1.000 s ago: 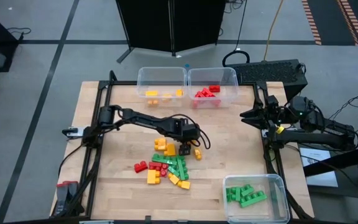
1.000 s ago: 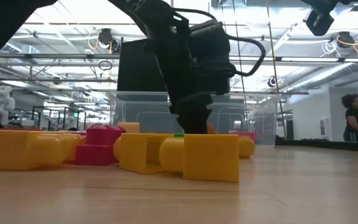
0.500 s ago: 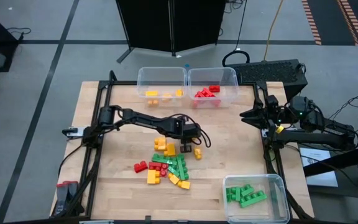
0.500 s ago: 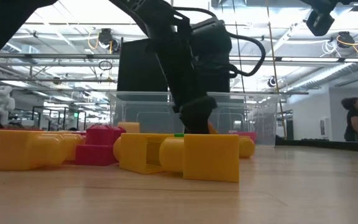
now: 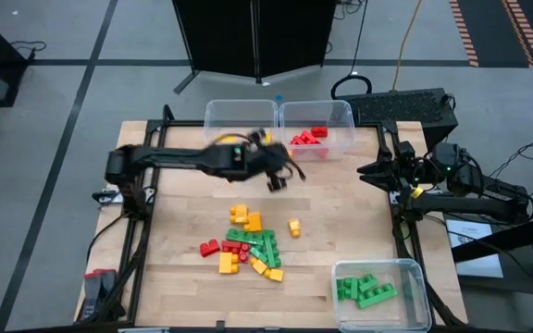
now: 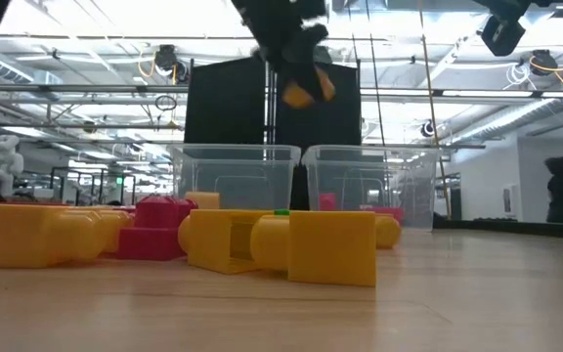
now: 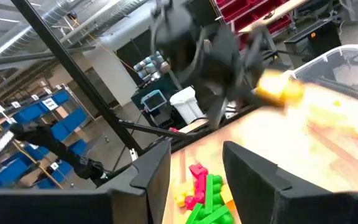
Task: Sort blocks
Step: Put the yellow game piece into the top left transparent bin
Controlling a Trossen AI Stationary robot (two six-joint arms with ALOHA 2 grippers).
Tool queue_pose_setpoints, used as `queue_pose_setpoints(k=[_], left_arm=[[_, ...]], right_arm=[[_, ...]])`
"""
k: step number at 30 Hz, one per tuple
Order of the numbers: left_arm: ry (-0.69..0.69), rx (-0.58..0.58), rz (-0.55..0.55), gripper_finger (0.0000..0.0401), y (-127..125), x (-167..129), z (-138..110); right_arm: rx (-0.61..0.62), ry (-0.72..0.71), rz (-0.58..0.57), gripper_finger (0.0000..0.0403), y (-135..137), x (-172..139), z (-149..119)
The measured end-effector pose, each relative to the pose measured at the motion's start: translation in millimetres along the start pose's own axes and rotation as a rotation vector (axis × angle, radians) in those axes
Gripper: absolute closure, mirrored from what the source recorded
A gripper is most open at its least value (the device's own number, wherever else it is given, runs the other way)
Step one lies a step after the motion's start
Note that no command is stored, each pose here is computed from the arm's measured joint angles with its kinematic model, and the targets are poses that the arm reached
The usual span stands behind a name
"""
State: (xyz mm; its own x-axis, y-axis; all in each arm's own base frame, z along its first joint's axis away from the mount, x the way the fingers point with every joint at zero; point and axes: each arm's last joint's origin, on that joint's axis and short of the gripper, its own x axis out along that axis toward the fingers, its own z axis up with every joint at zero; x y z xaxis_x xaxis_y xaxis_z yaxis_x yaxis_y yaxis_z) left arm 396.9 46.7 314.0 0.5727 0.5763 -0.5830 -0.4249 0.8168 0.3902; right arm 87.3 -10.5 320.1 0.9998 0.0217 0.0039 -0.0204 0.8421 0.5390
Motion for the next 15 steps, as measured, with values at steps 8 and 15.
queue_pose_setpoints(k=[8,15], left_arm=[[0.046,-0.190,0.213,0.0312,99.8,13.8,-7.1],[0.222,-0.307,0.063,0.0312,150.2,65.4,-44.7]], right_arm=[[-0.009,-0.031,-0.023,0.0259,-0.2,0.0,1.7],[0.020,-0.045,-0.044,0.0259,-0.8,0.0,2.1]])
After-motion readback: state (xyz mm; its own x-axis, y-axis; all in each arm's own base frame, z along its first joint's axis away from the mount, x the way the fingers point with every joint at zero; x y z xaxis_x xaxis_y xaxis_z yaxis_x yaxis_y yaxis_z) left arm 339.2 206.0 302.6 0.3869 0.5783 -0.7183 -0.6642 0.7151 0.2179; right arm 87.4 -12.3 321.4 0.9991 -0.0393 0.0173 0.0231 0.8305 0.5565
